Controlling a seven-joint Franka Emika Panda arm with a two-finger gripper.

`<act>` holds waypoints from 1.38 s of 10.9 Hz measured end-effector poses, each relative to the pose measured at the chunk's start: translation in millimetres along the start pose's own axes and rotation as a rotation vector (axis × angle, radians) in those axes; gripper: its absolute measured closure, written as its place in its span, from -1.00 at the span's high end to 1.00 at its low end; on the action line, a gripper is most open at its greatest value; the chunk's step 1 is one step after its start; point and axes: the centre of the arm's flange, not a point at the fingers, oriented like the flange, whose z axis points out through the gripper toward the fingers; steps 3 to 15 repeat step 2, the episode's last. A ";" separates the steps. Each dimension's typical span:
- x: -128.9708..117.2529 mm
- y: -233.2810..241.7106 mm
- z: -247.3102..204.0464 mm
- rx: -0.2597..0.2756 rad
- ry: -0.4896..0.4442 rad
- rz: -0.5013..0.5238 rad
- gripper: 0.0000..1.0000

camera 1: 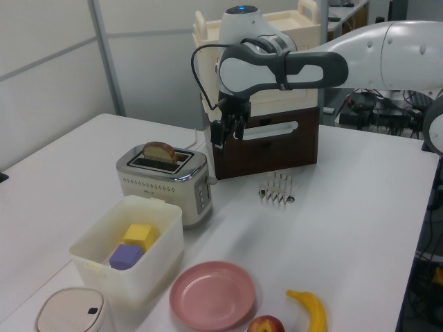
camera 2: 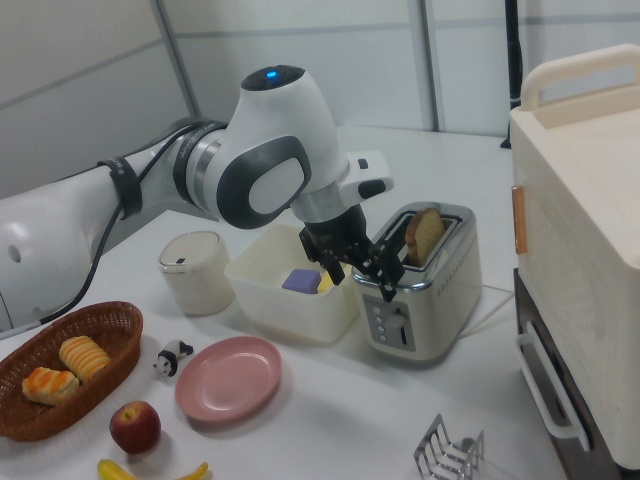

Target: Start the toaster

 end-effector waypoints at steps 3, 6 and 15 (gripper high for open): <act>0.0 0.0 0.0 0.000 0.000 -0.001 1.00; 0.0 0.0 0.0 0.000 0.000 -0.001 1.00; 0.0 0.0 0.0 0.000 0.000 -0.001 1.00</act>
